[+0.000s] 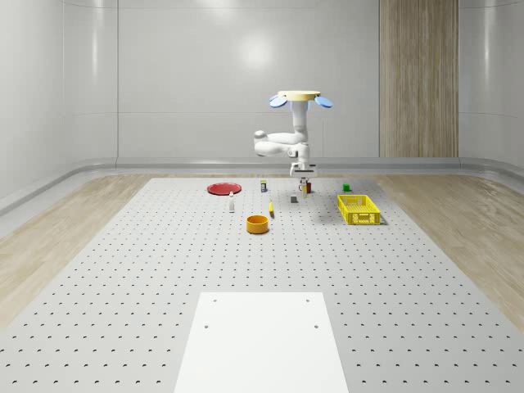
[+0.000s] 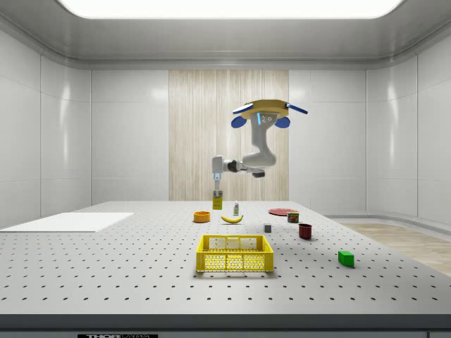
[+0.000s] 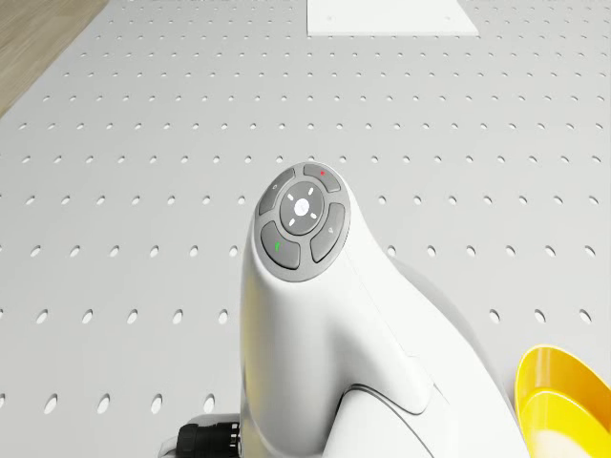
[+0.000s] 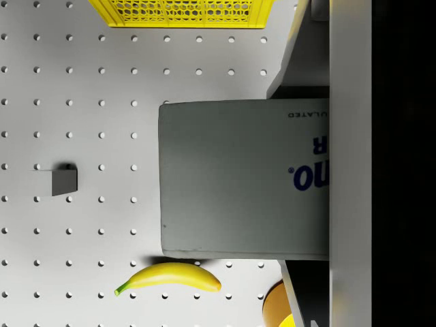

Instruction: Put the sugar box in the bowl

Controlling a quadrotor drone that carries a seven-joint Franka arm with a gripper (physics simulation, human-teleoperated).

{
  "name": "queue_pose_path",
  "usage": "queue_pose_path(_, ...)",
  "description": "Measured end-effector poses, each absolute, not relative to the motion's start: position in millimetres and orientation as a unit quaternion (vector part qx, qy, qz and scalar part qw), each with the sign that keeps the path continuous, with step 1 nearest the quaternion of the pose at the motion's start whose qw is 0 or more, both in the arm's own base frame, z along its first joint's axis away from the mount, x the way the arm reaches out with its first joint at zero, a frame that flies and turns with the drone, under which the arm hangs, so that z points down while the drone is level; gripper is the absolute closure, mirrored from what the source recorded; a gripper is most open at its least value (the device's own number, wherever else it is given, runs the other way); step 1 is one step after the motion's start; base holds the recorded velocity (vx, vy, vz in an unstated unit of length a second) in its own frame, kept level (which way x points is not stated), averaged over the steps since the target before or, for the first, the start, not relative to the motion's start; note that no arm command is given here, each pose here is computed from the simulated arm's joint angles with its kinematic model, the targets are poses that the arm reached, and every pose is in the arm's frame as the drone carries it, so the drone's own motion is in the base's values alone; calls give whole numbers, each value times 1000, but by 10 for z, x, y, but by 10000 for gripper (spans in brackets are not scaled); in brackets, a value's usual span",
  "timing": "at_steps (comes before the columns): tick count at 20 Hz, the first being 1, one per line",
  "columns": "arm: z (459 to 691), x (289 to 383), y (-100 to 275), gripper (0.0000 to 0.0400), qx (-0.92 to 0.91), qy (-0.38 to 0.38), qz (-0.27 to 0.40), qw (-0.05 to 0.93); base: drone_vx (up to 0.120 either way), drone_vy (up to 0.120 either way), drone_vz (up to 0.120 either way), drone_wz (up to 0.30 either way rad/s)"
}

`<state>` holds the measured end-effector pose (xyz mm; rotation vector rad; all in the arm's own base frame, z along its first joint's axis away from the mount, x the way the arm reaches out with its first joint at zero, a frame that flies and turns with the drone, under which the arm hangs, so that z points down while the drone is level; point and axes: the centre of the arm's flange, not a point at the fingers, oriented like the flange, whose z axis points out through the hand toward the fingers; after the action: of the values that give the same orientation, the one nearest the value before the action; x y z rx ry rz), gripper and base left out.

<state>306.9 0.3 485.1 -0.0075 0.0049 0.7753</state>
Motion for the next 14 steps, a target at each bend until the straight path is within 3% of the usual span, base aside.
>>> queue_pose_path(14,4850,3069,3,232,-4,2,378,926,120,-120,0,0)
